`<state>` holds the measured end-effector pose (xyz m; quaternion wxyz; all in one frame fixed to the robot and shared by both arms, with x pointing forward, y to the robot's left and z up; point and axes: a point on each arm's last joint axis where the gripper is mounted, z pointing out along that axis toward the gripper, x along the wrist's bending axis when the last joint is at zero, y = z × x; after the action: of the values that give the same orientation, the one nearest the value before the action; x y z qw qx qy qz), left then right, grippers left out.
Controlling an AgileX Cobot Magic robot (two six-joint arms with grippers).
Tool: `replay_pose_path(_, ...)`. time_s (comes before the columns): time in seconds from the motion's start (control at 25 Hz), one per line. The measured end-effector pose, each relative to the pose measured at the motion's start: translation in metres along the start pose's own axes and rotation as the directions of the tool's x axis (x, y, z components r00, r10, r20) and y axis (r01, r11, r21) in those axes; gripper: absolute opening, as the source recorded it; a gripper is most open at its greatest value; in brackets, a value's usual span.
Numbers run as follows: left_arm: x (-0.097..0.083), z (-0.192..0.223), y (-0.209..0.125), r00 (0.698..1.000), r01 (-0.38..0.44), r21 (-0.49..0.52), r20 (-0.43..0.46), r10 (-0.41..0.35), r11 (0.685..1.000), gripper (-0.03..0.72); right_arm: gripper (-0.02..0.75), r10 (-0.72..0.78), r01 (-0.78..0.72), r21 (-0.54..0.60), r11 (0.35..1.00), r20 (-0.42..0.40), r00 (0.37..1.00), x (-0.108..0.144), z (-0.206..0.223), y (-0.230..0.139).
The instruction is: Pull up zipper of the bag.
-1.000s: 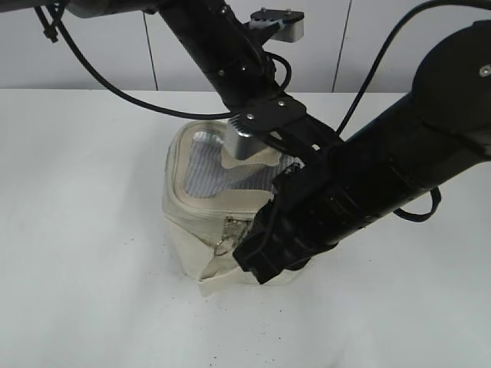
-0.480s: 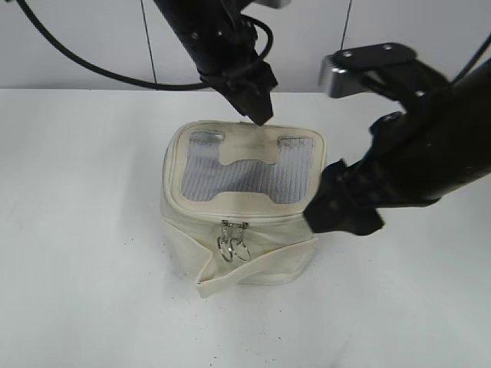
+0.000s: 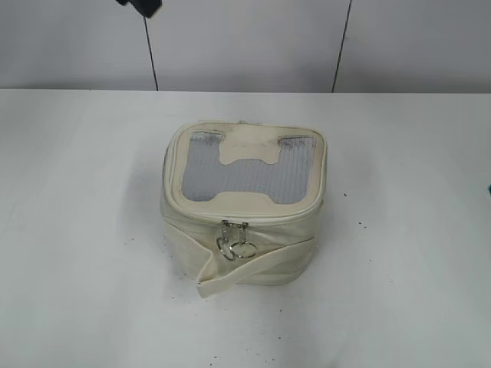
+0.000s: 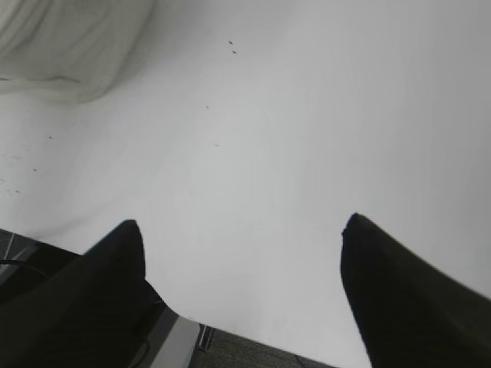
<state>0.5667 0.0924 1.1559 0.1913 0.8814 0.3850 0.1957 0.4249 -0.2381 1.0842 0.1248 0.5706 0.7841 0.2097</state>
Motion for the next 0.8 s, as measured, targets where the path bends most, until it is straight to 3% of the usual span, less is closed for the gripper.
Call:
replay_pose_path(0.2,0.011,-0.054,-0.036,0.995,0.08,-0.046,-0.054,-0.082,0.996,0.297,0.592,0.041,-0.04,-0.028,0.999,0.049,0.998,-0.003,-0.031,-0.039)
replay_pose_path(0.36,0.003,-0.078,-0.09,0.993,0.108,-0.011,-0.048,-0.109,0.994,0.297,0.591,0.062,-0.056,-0.109,0.993,0.053,0.997,-0.002,-0.049,-0.078)
replay_pose_path(0.56,-0.018,-0.1,-0.181,0.992,0.128,0.019,0.002,-0.128,0.992,0.297,0.589,0.066,-0.056,-0.228,0.972,0.039,0.997,0.0,-0.057,-0.124)
replay_pose_path(0.8,-0.042,-0.115,-0.282,0.987,0.158,-0.158,0.041,-0.153,0.975,0.297,0.587,0.065,-0.049,-0.36,0.932,0.031,0.997,0.0,-0.056,-0.166)
